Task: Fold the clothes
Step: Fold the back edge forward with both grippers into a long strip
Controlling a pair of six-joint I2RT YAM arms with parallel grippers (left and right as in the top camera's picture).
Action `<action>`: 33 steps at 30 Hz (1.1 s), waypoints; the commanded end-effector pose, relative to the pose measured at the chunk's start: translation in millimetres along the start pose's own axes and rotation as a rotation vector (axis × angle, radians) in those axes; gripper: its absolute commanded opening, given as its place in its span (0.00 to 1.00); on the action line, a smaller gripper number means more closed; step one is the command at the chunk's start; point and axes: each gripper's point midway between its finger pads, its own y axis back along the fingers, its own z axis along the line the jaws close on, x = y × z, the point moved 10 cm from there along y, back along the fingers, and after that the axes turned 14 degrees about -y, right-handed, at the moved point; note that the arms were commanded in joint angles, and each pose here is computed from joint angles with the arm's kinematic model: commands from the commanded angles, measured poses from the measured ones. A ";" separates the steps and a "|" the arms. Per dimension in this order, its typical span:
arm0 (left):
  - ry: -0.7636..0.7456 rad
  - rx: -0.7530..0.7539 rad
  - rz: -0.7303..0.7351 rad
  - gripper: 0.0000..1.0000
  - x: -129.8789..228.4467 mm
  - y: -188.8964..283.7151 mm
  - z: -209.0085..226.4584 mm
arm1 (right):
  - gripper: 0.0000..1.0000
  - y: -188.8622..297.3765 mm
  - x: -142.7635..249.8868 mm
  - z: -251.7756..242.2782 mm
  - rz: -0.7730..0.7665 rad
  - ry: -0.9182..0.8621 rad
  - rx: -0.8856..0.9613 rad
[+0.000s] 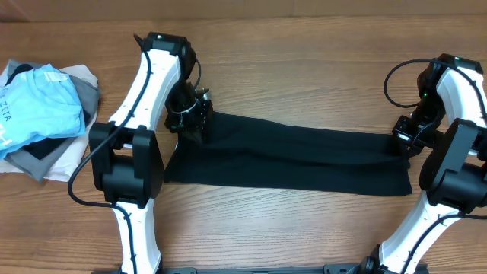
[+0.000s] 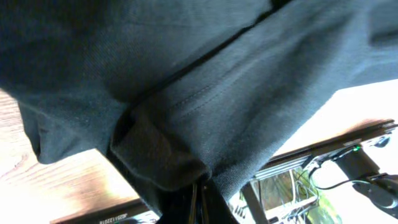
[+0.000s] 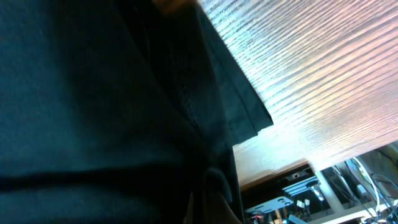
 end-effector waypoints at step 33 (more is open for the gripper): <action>0.111 -0.271 -0.022 0.20 2.7 -32.3 21.8 | 0.12 6.4 3.0 -5.2 -0.030 -0.002 0.000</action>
